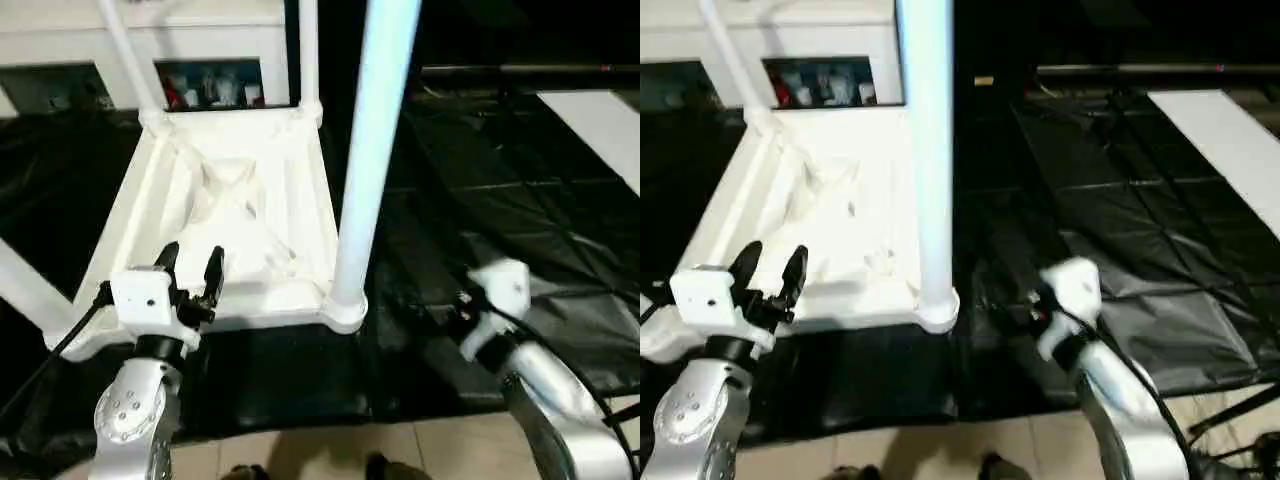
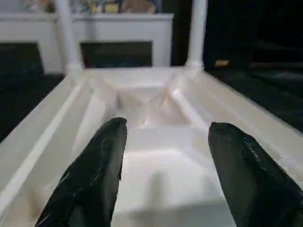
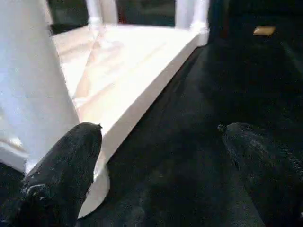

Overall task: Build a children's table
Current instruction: Flip table

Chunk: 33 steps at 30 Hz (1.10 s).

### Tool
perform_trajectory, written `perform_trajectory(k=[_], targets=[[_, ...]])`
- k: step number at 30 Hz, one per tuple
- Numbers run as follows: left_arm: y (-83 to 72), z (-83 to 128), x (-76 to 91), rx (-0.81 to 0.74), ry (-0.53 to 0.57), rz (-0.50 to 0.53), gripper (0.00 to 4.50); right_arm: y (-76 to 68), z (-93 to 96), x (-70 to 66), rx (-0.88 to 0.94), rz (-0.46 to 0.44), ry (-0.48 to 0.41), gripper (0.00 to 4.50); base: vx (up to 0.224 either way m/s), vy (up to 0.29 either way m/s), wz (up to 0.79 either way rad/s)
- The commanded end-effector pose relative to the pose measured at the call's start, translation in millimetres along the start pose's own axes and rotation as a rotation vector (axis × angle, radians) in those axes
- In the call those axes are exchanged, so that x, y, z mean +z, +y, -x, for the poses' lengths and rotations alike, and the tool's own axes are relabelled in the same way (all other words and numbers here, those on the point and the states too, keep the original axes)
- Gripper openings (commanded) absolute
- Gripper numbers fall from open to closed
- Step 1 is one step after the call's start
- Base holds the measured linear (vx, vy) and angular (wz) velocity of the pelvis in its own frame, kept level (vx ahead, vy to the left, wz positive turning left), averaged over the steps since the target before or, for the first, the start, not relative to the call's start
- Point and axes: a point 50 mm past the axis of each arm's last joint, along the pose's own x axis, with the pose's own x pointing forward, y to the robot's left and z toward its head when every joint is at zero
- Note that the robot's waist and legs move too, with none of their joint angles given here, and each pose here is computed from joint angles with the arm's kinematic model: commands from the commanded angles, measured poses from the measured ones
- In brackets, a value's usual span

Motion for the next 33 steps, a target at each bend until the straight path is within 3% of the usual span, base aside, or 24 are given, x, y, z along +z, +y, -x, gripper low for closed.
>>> perform_trajectory(k=[1, 10, 14, 15, 18, 20, 26, 27, 33], targets=[[3.3, -1, 1.2, 0.026, 0.000, -0.001, 3.06, 2.2, -3.5, 2.6, 0.010, 0.005, -0.005, 4.50, 0.000, 0.000, 0.00], [19.7, -6, 11.7, 0.078, -0.036, -0.084, 3.06, 3.3, -13.3, -2.4, -0.013, -0.012, -0.004, 4.50, -0.007, -0.054, 0.01], [33.7, -11, 19.1, 0.079, -0.064, -0.054, 3.06, -2.1, -10.6, -4.0, -0.092, -0.020, -0.025, 4.50, -0.061, 0.015, 0.13], [37.1, -12, 20.4, 0.083, -0.071, -0.047, 3.36, -3.3, -9.0, -4.2, -0.108, -0.019, -0.031, 4.50, -0.044, 0.057, -0.05], [44.1, -15, 28.6, 0.040, -0.104, -0.046, 3.48, -11.3, 0.5, -6.9, -0.182, -0.045, -0.051, 4.50, -0.032, 0.033, -0.02], [49.3, -19, 34.1, 0.035, -0.125, -0.052, 3.79, -14.4, 5.0, -9.4, -0.191, -0.048, -0.053, 4.50, 0.000, 0.000, 0.00], [76.9, -26, 46.2, 0.097, -0.164, -0.025, 4.20, -13.8, 22.5, -5.5, -0.044, -0.024, -0.073, 4.50, 0.000, 0.000, 0.00], [89.4, -24, 49.6, 0.161, -0.184, 0.008, 4.30, -10.9, 31.6, -2.1, 0.057, -0.047, -0.080, 4.50, 0.000, 0.000, 0.00], [102.7, -21, 48.4, 0.185, -0.204, 0.063, 4.46, 2.3, 31.5, 4.2, 0.259, -0.038, -0.045, 4.50, 0.000, 0.000, 0.00]])
